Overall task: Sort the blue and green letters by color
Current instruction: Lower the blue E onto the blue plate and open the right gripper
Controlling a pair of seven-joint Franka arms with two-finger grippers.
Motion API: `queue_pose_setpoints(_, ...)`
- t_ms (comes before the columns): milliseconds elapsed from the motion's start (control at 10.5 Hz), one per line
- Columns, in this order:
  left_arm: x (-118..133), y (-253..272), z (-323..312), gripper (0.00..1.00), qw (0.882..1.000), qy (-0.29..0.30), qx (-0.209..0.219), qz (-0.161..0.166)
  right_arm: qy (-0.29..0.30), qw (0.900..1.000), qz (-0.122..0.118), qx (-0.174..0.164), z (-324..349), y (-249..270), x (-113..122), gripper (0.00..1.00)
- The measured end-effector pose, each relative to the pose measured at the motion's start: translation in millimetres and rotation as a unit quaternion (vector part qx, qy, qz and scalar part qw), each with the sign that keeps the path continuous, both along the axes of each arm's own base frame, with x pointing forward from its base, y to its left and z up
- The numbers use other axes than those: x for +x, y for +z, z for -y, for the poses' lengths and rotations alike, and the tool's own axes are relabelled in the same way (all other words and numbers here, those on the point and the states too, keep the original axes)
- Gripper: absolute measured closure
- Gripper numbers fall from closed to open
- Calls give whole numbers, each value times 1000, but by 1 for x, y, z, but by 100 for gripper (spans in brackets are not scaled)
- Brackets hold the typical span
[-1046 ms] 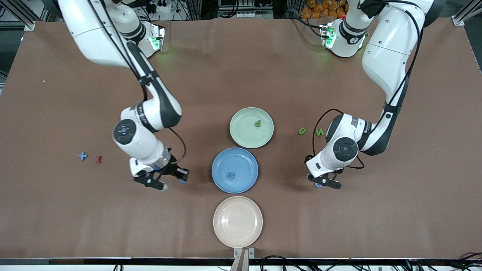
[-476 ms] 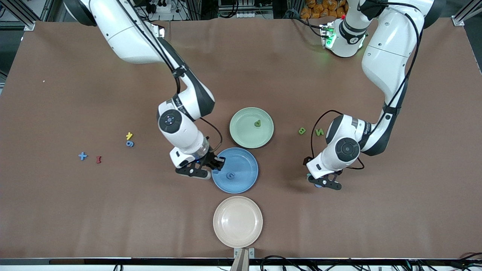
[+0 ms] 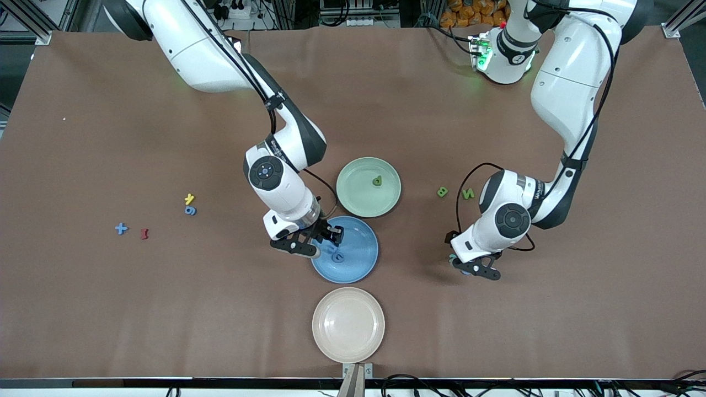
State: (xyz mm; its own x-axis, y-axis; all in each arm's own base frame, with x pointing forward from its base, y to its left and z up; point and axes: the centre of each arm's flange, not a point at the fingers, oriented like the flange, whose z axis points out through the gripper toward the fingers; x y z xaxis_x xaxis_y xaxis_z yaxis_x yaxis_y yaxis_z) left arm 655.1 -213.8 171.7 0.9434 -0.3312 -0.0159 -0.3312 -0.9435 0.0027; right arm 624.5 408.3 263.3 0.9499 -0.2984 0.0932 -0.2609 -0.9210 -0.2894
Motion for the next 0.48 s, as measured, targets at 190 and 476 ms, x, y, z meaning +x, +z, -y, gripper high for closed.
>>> queue_pose_setpoints(190,0,0,0,0,1000,1,-3,-1,3,1000,5,-11,6,2,5,16)
queue_pose_setpoints(476,-1,3,9,39,999,40,-28,-8,70,996,-13,-60,35,-2,15,0)
